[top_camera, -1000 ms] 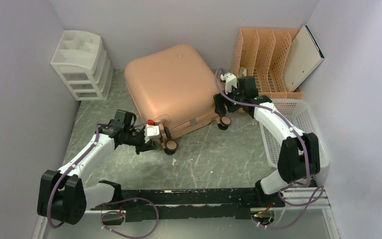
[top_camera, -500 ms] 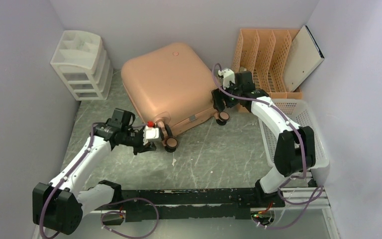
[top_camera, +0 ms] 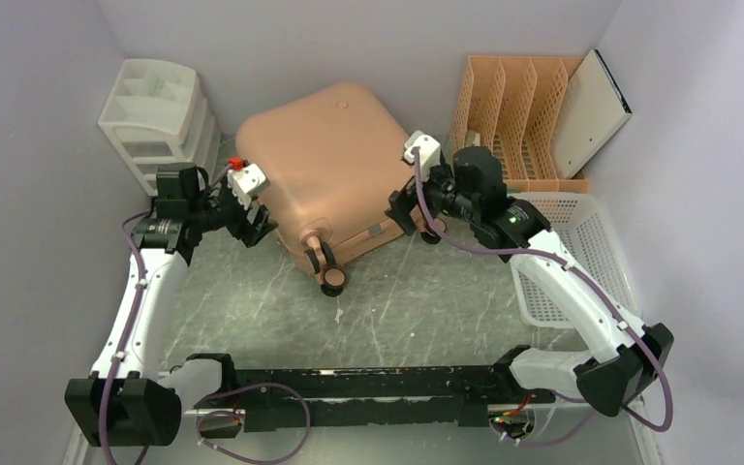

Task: Open, take out, and arrange the luggage
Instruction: Adjust the luggage at the center of the board.

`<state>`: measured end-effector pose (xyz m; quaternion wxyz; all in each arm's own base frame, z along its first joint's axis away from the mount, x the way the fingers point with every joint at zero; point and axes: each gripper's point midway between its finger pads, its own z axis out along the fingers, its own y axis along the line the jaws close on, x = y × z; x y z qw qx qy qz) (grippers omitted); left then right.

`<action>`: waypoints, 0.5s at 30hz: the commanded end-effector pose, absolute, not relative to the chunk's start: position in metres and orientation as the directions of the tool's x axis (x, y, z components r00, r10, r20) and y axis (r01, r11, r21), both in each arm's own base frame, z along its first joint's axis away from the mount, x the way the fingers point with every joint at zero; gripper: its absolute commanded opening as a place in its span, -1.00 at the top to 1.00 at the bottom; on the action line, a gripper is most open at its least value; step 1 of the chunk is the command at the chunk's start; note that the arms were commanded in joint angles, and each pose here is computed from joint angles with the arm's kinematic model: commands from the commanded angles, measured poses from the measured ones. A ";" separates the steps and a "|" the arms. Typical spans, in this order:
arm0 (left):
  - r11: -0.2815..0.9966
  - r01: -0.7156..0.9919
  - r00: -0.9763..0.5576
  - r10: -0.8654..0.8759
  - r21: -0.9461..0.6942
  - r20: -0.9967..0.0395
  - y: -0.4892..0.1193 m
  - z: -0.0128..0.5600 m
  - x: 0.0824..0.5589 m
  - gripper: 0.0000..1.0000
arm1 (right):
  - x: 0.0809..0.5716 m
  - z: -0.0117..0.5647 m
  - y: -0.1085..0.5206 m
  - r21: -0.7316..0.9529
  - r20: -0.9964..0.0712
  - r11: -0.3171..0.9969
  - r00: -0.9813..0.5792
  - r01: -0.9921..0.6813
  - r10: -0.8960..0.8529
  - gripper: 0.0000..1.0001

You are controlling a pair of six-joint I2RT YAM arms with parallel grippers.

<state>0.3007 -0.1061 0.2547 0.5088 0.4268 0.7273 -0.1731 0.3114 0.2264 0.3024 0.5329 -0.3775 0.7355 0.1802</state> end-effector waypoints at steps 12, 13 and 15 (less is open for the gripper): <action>0.742 0.643 -0.211 0.408 0.188 -0.888 -0.071 0.227 0.275 -0.66 | 0.239 0.285 0.368 -0.011 -0.884 0.464 -0.208 -0.886 -0.419 -1.00; 0.754 0.626 -0.207 0.407 0.199 -0.890 -0.067 0.229 0.275 -0.66 | 0.235 0.287 0.374 0.011 -0.884 0.465 -0.226 -0.885 -0.409 -1.00; 0.778 0.594 -0.202 0.393 0.207 -0.897 -0.058 0.231 0.275 -0.66 | 0.231 0.290 0.383 0.033 -0.889 0.473 -0.242 -0.881 -0.389 -1.00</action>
